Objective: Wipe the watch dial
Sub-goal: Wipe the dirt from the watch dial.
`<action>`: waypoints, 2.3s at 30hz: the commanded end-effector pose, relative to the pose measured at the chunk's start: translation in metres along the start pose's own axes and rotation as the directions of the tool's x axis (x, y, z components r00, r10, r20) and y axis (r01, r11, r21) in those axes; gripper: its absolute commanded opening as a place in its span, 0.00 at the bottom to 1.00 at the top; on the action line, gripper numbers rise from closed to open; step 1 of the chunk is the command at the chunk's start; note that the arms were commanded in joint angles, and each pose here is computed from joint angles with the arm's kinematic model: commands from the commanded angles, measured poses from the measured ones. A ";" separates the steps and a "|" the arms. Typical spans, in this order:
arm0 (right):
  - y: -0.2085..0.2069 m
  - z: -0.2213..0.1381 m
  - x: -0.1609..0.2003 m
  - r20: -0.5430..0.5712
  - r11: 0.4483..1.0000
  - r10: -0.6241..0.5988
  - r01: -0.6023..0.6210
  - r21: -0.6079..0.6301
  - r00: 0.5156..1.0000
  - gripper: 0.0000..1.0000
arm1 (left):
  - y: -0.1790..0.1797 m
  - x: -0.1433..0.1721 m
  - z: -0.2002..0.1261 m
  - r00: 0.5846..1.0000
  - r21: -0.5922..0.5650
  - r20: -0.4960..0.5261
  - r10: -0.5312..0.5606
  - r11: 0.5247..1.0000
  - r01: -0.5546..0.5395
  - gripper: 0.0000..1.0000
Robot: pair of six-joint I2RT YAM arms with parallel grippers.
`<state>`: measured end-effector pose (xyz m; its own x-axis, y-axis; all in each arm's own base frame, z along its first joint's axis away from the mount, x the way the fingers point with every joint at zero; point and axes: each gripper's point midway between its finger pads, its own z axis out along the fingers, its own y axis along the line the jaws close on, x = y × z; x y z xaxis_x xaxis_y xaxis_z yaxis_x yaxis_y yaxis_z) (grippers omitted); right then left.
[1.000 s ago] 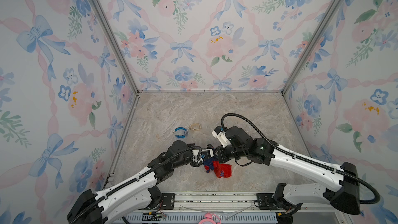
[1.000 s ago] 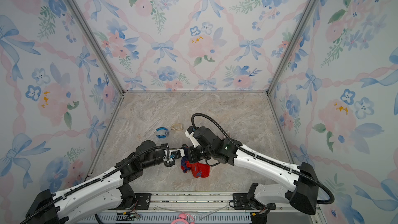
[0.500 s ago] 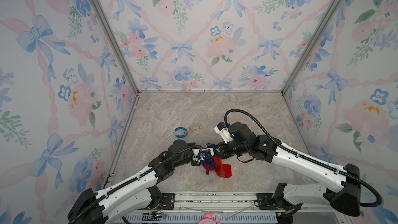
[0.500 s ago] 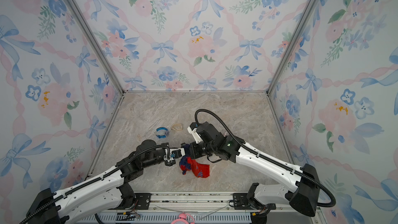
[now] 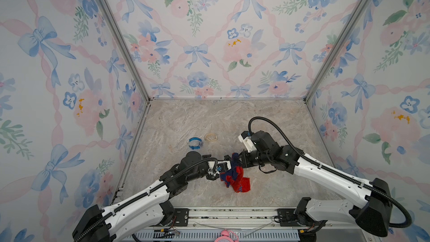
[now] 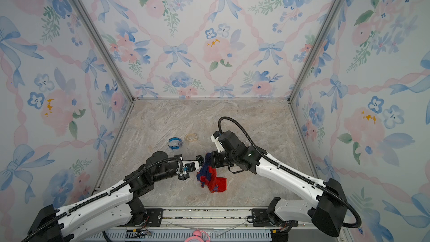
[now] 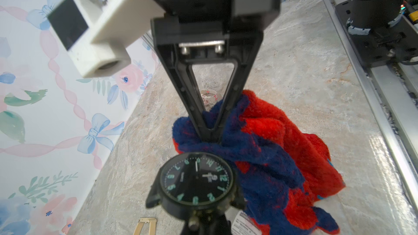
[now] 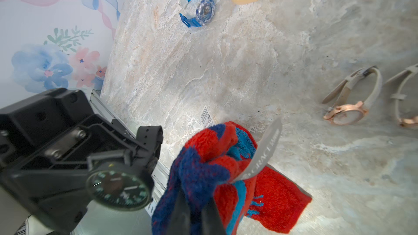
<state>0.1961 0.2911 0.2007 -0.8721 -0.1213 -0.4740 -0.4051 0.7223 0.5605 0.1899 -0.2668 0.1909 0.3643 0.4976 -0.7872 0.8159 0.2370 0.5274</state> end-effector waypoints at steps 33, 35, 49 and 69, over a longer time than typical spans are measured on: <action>-0.012 0.010 -0.004 0.029 0.999 0.035 -0.035 0.000 0.999 0.00 | 0.005 -0.014 0.000 0.999 -0.003 0.048 0.006 1.000 -0.006 0.05; -0.009 0.002 -0.008 0.048 0.999 0.035 -0.034 -0.009 0.998 0.00 | 0.004 -0.013 0.000 0.999 0.000 0.047 0.005 1.000 -0.005 0.05; 0.041 0.009 -0.019 0.045 0.994 -0.056 0.060 -0.086 0.997 0.00 | 0.002 -0.013 0.002 0.999 0.016 0.043 0.002 1.000 -0.003 0.05; 0.019 -0.013 -0.015 0.084 0.998 -0.006 0.011 -0.054 0.996 0.00 | 0.003 -0.012 0.002 0.999 0.007 0.042 0.003 1.000 -0.003 0.05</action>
<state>0.2009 0.2921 0.1966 -0.8716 -0.0797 -0.4838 -0.3876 0.7161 0.5804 0.1884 -0.2689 0.1857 0.3578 0.5006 -0.7883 0.8279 0.2204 0.5158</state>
